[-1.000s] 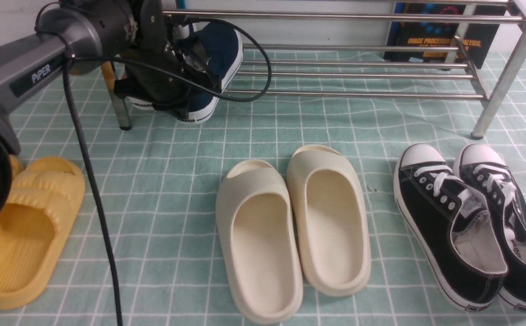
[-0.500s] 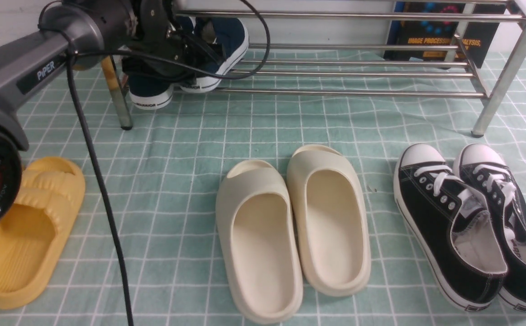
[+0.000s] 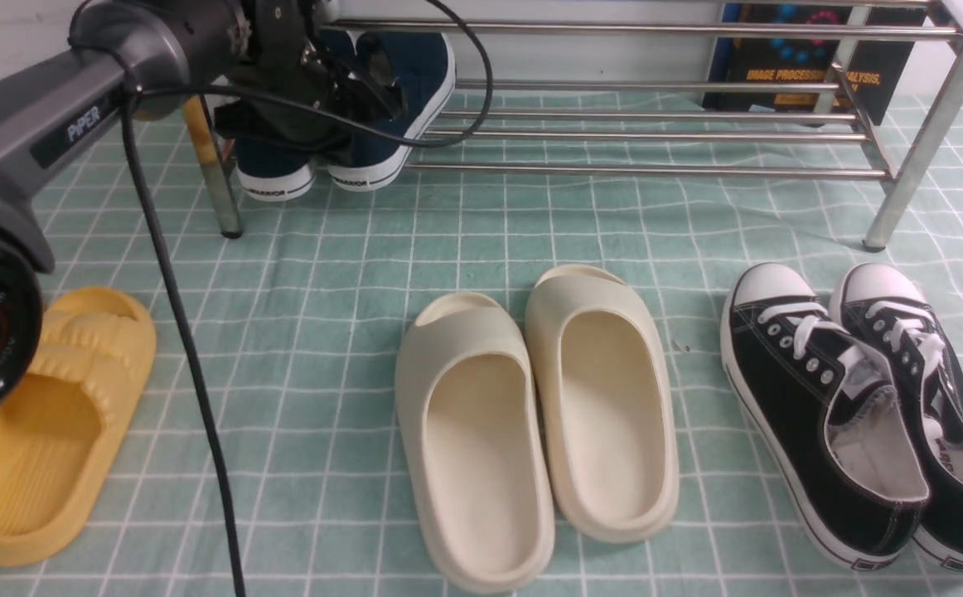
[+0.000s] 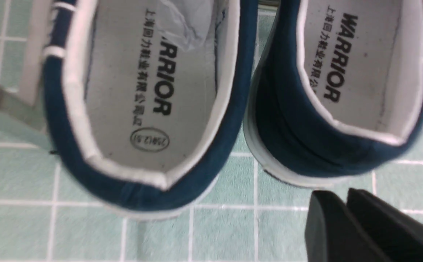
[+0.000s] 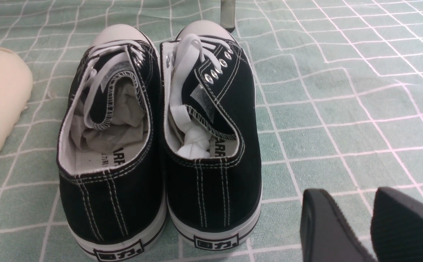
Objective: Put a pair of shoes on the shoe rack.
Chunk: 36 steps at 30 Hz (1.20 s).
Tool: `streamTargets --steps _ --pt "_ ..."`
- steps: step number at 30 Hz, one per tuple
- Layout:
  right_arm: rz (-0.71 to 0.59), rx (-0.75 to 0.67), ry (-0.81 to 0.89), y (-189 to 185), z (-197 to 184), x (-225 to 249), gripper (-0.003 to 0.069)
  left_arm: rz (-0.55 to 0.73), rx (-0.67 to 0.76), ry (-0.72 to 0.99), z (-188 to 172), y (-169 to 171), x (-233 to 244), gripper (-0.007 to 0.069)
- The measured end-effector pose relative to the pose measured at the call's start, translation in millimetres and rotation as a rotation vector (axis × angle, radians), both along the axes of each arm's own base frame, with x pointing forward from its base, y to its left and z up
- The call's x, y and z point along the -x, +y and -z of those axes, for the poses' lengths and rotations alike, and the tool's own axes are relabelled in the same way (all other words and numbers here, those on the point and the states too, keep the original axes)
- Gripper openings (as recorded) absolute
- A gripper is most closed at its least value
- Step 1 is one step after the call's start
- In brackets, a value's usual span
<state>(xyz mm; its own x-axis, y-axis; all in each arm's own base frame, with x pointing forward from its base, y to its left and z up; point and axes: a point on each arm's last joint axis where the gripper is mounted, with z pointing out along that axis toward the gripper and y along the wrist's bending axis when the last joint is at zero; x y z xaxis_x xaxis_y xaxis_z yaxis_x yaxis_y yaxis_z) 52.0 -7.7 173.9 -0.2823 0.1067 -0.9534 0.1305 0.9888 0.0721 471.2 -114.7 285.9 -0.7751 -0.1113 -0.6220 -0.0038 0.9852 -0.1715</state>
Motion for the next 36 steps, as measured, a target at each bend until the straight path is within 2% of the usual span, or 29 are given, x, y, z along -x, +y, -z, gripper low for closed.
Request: streamTargets --steps 3,4,7,8,11,13,17,21,27,29,31,36 --pt "0.0 0.0 0.0 0.0 0.0 0.0 0.0239 0.006 -0.008 -0.003 -14.8 2.0 6.9 0.0164" --pt "0.0 0.0 0.0 0.0 0.0 0.0 0.0239 0.02 -0.019 -0.011 -31.8 4.4 16.3 0.02" --pt "0.0 0.0 0.0 0.0 0.0 0.0 0.0239 0.044 -0.039 -0.041 -64.1 9.5 35.5 0.0227" --pt "0.0 0.0 0.0 0.0 0.0 0.0 0.0239 0.047 -0.042 -0.038 -66.4 10.0 37.5 0.0228" --pt "0.0 0.0 0.0 0.0 0.0 0.0 0.0239 0.054 -0.048 -0.067 -105.3 17.3 66.6 0.0233" --pt "0.0 0.0 0.0 0.0 0.0 0.0 0.0239 0.049 -0.067 -0.077 -134.3 26.2 95.2 0.0232" --pt "0.0 0.0 0.0 0.0 0.0 0.0 0.0239 0.022 -0.114 -0.086 -165.9 44.3 148.0 0.0212" --pt "0.0 0.0 0.0 0.0 0.0 0.0 0.0239 -0.016 -0.103 -0.081 -169.2 56.8 191.8 0.0174" --pt "0.0 0.0 0.0 0.0 0.0 0.0 0.0239 -0.067 -0.049 -0.083 -137.3 76.3 271.9 0.0078" --pt "0.0 0.0 0.0 0.0 0.0 0.0 0.0239 -0.076 -0.041 -0.078 -128.0 79.6 285.1 0.0055" --pt "0.0 0.0 0.0 0.0 0.0 0.0 0.0239 -0.102 -0.009 -0.1 -115.1 88.6 321.3 -0.0007" --pt "0.0 0.0 0.0 0.0 0.0 0.0 0.0239 -0.123 0.027 -0.151 -94.3 100.8 370.9 -0.0013"
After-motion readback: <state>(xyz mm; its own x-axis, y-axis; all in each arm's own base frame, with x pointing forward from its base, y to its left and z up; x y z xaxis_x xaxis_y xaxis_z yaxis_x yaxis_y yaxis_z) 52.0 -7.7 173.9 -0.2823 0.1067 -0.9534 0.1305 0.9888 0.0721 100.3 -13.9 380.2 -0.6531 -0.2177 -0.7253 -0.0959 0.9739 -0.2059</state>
